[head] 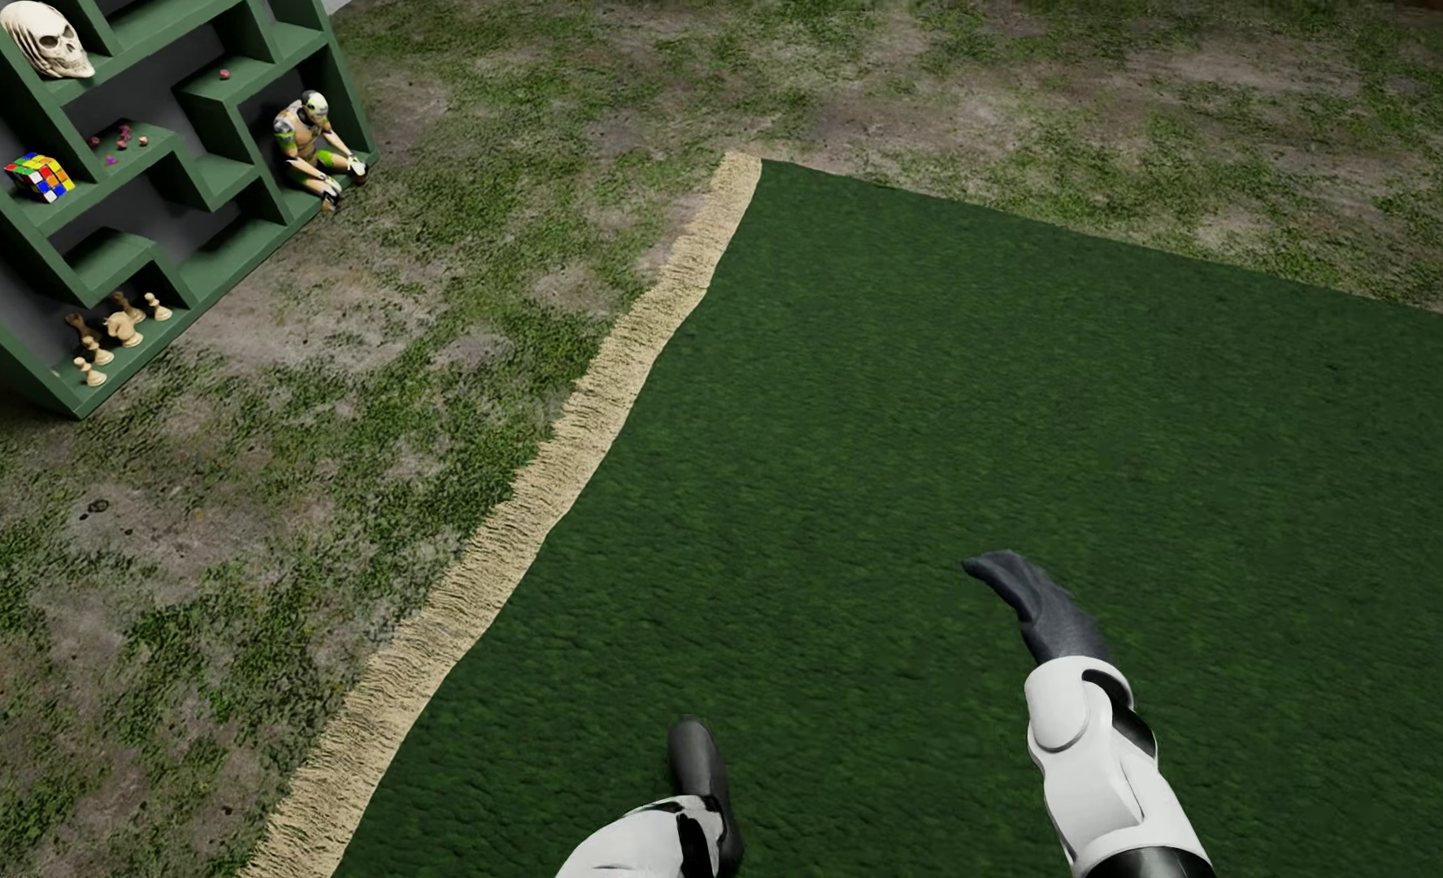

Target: Head to the dark shelves

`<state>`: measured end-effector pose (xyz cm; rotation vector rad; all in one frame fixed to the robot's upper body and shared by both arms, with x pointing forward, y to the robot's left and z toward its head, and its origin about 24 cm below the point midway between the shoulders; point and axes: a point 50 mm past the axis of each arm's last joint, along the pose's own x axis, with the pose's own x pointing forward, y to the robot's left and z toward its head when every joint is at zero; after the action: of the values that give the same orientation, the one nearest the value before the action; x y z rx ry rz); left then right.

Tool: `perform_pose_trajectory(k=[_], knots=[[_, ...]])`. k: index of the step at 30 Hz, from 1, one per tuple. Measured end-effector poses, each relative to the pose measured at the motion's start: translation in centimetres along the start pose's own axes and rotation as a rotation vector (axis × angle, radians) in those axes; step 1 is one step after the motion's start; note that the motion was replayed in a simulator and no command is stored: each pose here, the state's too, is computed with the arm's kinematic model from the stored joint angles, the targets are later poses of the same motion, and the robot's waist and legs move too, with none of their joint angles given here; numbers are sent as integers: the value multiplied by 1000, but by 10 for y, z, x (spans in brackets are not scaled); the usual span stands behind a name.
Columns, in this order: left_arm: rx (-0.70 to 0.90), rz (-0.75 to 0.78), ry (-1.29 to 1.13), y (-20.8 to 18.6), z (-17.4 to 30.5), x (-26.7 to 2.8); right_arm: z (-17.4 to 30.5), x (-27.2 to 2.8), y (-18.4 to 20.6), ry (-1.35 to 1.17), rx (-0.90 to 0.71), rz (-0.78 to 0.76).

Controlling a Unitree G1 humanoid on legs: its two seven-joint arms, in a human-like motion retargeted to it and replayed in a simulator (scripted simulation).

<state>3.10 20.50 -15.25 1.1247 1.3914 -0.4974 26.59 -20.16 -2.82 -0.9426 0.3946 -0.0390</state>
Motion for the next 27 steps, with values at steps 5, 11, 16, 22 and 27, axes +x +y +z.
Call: perform_pose_trajectory(k=[5, 11, 16, 22, 27], knots=[[-255, 127, 5, 8, 20, -3, -79, -54, 80, 350, -209, 398], [-186, 441, -168, 94, 81, -8, -163, -172, 125, 807, -66, 669], [-67, 665, -470, 176, 134, -51, -179, -210, 124, 928, 69, 616], [-46, 617, -334, 163, 110, -37, -159, -183, 122, 856, 96, 507], [88, 234, -34, 85, 60, 5, -141, -153, 121, 796, 136, 406]])
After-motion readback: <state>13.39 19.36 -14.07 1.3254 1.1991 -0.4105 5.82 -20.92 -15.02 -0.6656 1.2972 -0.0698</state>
